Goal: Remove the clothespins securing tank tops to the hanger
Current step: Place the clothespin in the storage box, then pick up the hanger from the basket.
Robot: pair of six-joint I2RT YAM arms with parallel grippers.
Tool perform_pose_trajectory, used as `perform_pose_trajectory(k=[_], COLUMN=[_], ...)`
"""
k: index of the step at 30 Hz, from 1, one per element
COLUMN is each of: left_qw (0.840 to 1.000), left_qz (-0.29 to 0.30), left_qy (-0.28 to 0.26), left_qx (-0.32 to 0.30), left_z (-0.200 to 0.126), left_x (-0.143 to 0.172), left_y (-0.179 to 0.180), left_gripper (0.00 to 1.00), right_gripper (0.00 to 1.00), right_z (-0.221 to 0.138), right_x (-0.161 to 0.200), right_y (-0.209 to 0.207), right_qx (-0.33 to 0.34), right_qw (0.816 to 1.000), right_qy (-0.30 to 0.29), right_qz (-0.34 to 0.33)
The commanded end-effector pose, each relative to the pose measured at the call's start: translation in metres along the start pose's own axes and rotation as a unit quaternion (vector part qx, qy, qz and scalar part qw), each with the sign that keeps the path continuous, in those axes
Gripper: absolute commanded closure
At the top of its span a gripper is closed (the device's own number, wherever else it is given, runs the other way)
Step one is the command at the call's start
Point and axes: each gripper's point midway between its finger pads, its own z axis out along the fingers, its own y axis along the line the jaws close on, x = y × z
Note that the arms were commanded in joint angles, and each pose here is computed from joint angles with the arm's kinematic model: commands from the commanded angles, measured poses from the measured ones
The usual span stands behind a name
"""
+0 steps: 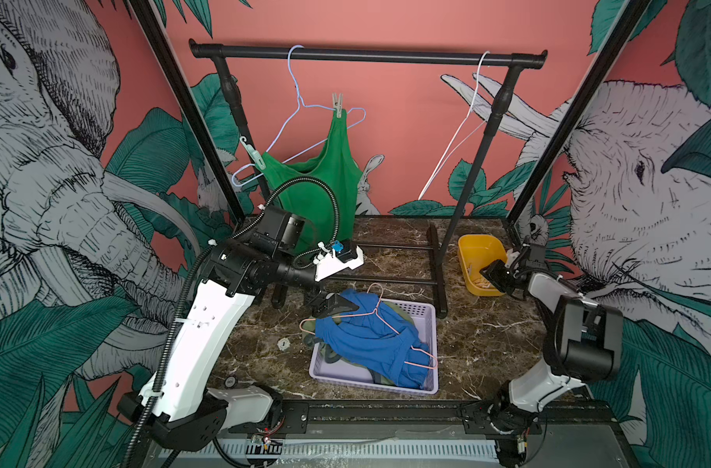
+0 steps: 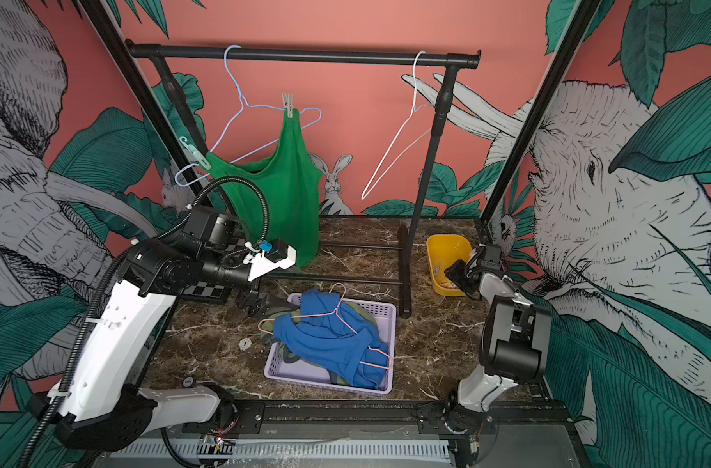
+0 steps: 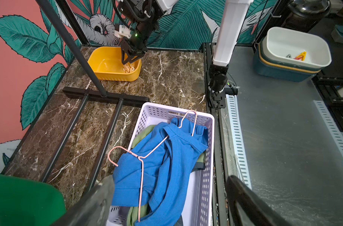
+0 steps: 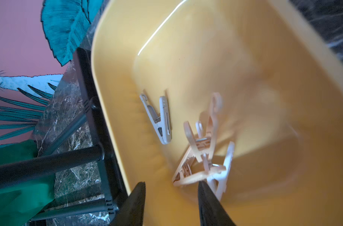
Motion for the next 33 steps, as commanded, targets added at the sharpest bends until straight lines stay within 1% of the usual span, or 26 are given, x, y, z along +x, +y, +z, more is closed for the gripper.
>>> perform_pose_trajectory(k=[1, 2, 4, 5, 6, 8, 9, 11, 13, 15, 17, 22, 25, 29, 33], left_qw=[1.000, 1.000, 0.999, 0.999, 0.999, 0.999, 0.999, 0.999, 0.998, 0.998, 0.997, 0.998, 0.998, 0.997, 0.997], left_qz=[0.022, 0.025, 0.028, 0.029, 0.029, 0.022, 0.018, 0.010, 0.006, 0.002, 0.002, 0.003, -0.004, -0.009, -0.007], left_qy=[0.011, 0.014, 0.022, 0.024, 0.025, 0.027, 0.030, 0.040, 0.055, 0.066, 0.072, 0.070, 0.067, 0.071, 0.071], left_qx=[-0.004, -0.006, -0.009, -0.009, -0.007, -0.002, 0.001, 0.007, 0.013, 0.011, 0.005, 0.003, 0.013, 0.014, 0.012], left_z=[-0.009, -0.010, -0.011, -0.011, -0.010, -0.008, -0.008, -0.007, -0.006, -0.006, -0.007, -0.007, -0.003, 0.001, 0.000], left_x=[-0.002, -0.003, -0.002, -0.002, -0.002, -0.002, -0.002, 0.001, 0.008, 0.014, 0.016, 0.016, 0.015, 0.014, 0.014], left_y=[-0.006, -0.005, -0.004, -0.004, -0.004, -0.002, -0.002, -0.004, -0.006, -0.005, -0.004, -0.006, -0.003, 0.003, 0.003], left_gripper=[0.08, 0.08, 0.07, 0.07, 0.07, 0.07, 0.07, 0.07, 0.07, 0.07, 0.07, 0.07, 0.07, 0.08, 0.08], right_gripper=[0.58, 0.58, 0.59, 0.59, 0.59, 0.59, 0.59, 0.59, 0.59, 0.58, 0.59, 0.60, 0.60, 0.60, 0.60], right_z=[-0.037, -0.046, -0.065, -0.073, -0.081, -0.099, -0.108, -0.122, -0.133, -0.137, -0.135, -0.107, -0.084, -0.063, -0.051], right_x=[0.004, 0.009, 0.026, 0.037, 0.052, 0.090, 0.112, 0.154, 0.190, 0.220, 0.243, 0.286, 0.297, 0.309, 0.313], right_y=[0.021, 0.030, 0.066, 0.086, 0.112, 0.159, 0.179, 0.206, 0.223, 0.230, 0.230, 0.219, 0.211, 0.210, 0.212], right_qx=[-0.015, -0.028, -0.085, -0.120, -0.165, -0.248, -0.285, -0.338, -0.373, -0.392, -0.397, -0.365, -0.321, -0.300, -0.284], right_qw=[0.999, 0.998, 0.994, 0.989, 0.980, 0.955, 0.938, 0.906, 0.876, 0.851, 0.832, 0.814, 0.817, 0.811, 0.808], right_qy=[-0.035, -0.036, -0.033, -0.025, -0.009, 0.037, 0.063, 0.114, 0.146, 0.177, 0.205, 0.265, 0.279, 0.295, 0.298], right_qz=[-0.023, -0.031, -0.064, -0.081, -0.107, -0.159, -0.185, -0.228, -0.268, -0.301, -0.329, -0.366, -0.390, -0.407, -0.421])
